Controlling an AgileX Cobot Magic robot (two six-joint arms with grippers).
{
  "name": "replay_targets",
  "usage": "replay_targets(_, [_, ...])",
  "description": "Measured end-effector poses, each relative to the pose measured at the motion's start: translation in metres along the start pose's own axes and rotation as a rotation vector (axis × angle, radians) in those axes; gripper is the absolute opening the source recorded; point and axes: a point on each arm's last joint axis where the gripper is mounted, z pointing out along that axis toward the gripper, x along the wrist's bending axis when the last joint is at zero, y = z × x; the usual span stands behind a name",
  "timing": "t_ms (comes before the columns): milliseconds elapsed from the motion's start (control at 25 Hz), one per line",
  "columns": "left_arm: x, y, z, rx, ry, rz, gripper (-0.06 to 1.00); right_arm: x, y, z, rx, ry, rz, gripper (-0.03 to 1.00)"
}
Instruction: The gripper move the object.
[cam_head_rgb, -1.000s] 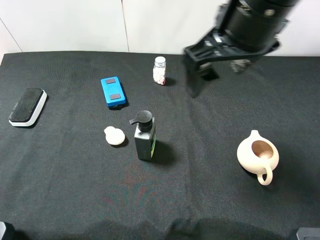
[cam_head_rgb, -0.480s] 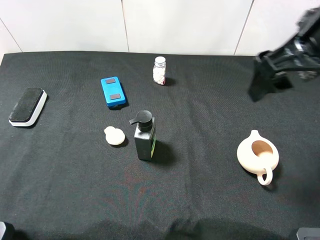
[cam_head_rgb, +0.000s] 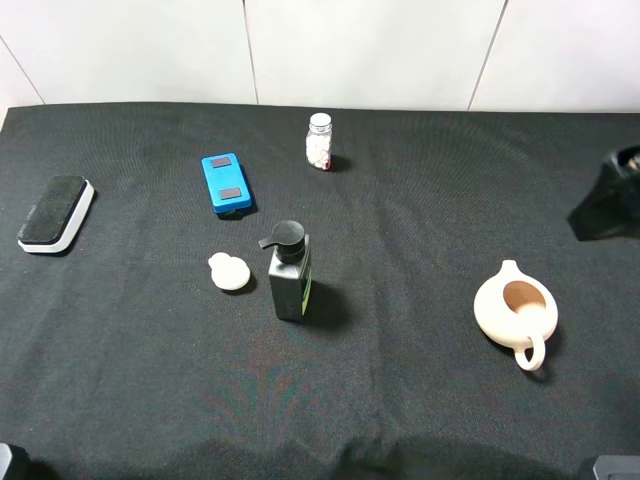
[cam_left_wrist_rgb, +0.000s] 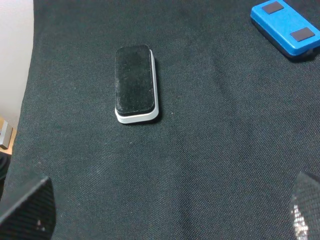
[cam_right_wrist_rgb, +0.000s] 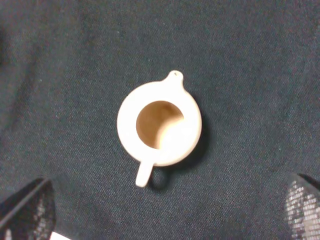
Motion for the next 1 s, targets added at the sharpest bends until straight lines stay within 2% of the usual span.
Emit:
replay_targets(640, [0.000,0.000,0.000,0.000,0.000,0.000,0.99,-0.013,-0.080,-0.015,-0.208,0.025,0.019,0.69])
replay_targets(1000, [0.000,0.000,0.000,0.000,0.000,0.000,0.99,-0.025,-0.113,-0.007,-0.405,-0.074,0.222,0.69])
